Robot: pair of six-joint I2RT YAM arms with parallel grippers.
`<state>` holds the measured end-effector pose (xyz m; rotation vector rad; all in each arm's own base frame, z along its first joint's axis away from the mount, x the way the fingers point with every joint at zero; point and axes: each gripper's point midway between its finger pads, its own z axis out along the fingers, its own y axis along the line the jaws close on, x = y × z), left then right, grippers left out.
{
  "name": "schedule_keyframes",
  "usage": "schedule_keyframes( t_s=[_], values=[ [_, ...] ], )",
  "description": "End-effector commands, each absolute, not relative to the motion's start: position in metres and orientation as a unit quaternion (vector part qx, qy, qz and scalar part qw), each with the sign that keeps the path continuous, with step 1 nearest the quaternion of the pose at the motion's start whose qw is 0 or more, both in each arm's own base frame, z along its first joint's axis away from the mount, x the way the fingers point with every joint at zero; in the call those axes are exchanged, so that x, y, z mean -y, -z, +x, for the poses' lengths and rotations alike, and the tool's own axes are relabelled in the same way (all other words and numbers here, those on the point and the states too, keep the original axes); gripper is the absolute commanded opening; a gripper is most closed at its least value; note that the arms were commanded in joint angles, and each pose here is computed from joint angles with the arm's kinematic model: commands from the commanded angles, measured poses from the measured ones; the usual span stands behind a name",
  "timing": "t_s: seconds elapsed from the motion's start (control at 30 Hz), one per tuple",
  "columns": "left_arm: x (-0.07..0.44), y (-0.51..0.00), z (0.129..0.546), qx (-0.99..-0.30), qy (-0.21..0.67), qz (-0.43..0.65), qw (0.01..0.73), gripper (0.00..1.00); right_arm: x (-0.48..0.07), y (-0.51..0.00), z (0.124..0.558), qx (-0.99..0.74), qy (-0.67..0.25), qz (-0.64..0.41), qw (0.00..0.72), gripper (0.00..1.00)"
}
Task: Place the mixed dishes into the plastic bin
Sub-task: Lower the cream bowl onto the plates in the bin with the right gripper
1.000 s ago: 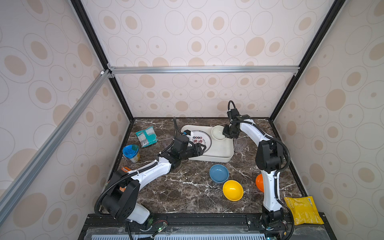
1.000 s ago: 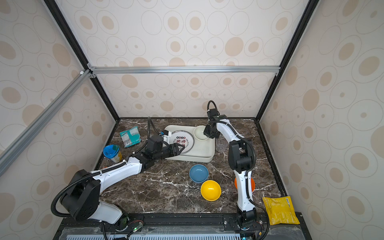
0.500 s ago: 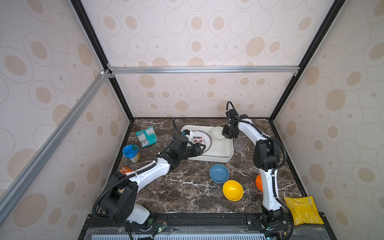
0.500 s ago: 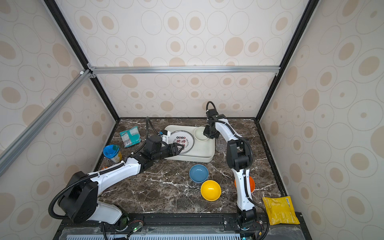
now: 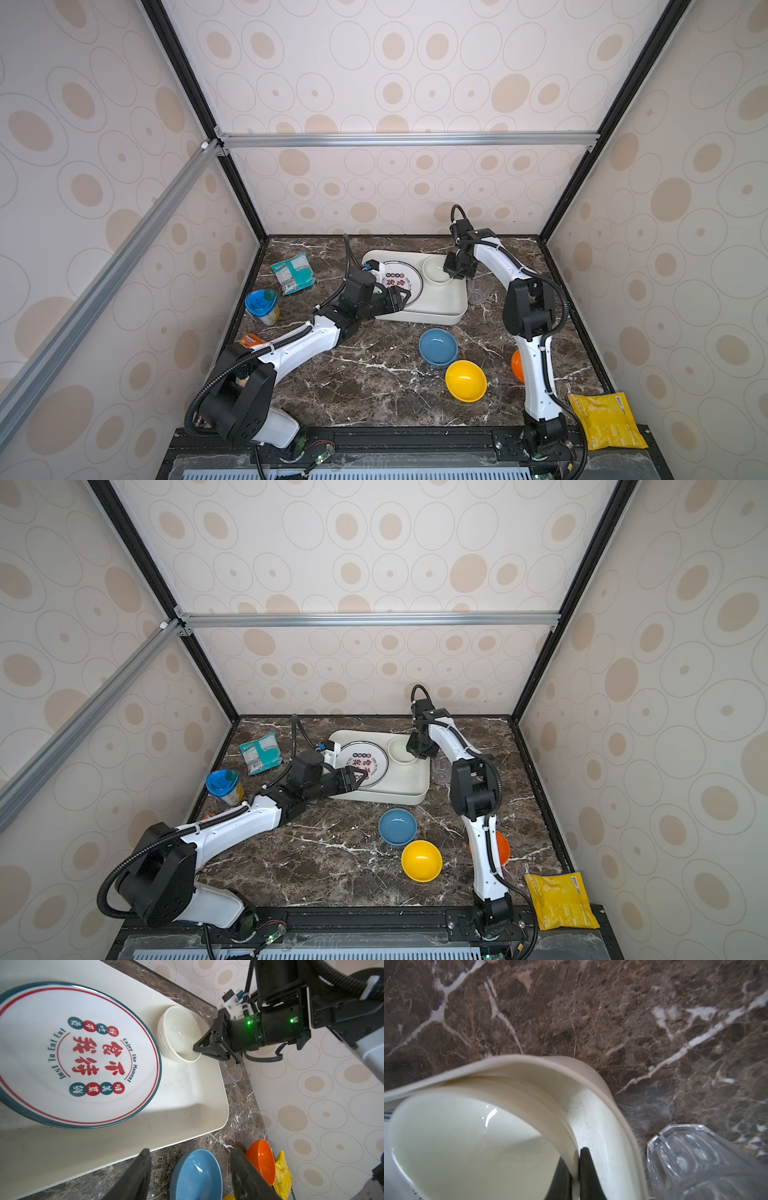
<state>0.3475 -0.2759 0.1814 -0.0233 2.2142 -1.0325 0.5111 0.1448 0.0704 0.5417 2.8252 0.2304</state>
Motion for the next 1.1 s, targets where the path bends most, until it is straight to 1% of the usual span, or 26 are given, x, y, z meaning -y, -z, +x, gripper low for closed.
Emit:
schedule_keyframes(
  t_s=[0.0, 0.27, 0.67, 0.83, 1.07],
  values=[
    [0.27, -0.189, 0.349, -0.846, 0.4, -0.019, 0.351, 0.61, -0.145, -0.081, 0.523, -0.965, -0.084, 0.198, 0.148, 0.07],
    [0.268, -0.188, 0.347, -0.846, 0.4, -0.022, 0.352, 0.61, -0.146, -0.088, 0.524, -0.964, -0.088, 0.199, 0.152, 0.23],
    [0.266, -0.191, 0.345, -0.842, 0.404, -0.025, 0.357, 0.6, -0.145, -0.114, 0.518, -0.96, -0.098, 0.193, 0.175, 0.23],
    [0.268, -0.193, 0.345, -0.839, 0.409, -0.024, 0.358, 0.61, -0.143, -0.128, 0.509, -0.962, -0.094, 0.18, 0.183, 0.24],
    [0.272, -0.194, 0.346, -0.835, 0.42, -0.024, 0.355, 0.61, -0.139, -0.154, 0.493, -0.957, -0.102, 0.166, 0.214, 0.32]
  ],
)
